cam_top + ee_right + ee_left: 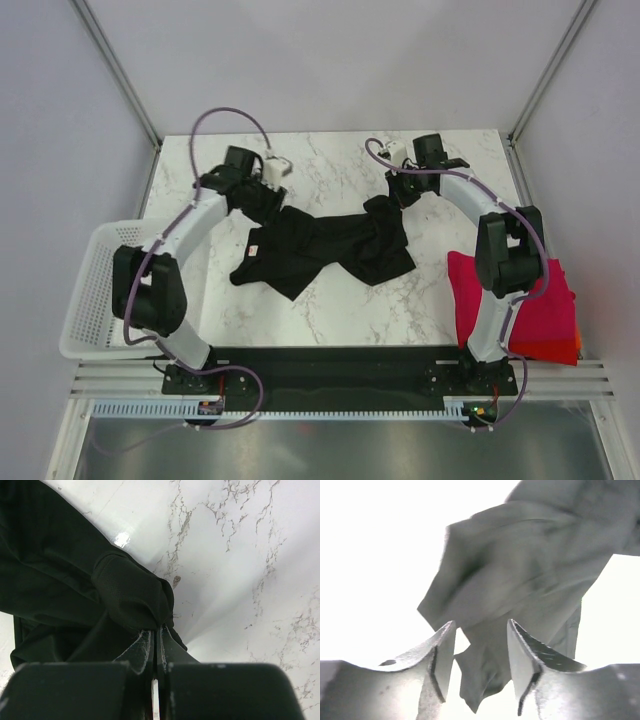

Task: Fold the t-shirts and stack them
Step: Flatten the tshirt out

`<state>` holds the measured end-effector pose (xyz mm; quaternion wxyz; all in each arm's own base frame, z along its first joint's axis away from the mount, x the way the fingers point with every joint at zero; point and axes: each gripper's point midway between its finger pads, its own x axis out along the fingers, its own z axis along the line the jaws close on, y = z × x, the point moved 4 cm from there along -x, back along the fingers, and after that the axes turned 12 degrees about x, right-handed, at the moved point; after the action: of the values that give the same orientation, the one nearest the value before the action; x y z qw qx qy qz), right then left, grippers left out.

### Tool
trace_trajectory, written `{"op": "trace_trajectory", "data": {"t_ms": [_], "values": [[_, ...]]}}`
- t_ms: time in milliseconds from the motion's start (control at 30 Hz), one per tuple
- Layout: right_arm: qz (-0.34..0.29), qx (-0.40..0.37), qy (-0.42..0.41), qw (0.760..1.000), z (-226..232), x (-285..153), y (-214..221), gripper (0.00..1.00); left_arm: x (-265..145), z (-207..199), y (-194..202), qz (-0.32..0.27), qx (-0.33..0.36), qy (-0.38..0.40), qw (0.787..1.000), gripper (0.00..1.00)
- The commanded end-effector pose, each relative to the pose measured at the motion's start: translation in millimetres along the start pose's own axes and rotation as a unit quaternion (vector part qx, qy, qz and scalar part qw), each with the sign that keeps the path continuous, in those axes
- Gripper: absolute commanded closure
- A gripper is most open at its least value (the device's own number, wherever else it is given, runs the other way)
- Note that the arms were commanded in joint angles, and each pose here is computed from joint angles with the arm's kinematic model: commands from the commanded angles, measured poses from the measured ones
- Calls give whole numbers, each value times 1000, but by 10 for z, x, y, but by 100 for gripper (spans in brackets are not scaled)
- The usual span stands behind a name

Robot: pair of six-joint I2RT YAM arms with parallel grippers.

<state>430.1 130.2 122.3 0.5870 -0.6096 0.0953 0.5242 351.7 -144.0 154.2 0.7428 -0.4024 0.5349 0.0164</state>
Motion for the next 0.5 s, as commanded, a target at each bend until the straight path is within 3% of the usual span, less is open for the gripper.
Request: {"op": "trace_trajectory", "data": {"t_ms": [0,167,467], "values": [[-22,-6,-10,1000,26,-62,-170,100,-356,194,252,-20,-163,61,985,50],[-20,-6,-9,1000,19,-64,-187,100,-288,137,528,-14,-290,188,938,54],[-17,-16,1,1000,-1,-120,-202,100,-107,275,716,-3,-333,195,923,53]]}}
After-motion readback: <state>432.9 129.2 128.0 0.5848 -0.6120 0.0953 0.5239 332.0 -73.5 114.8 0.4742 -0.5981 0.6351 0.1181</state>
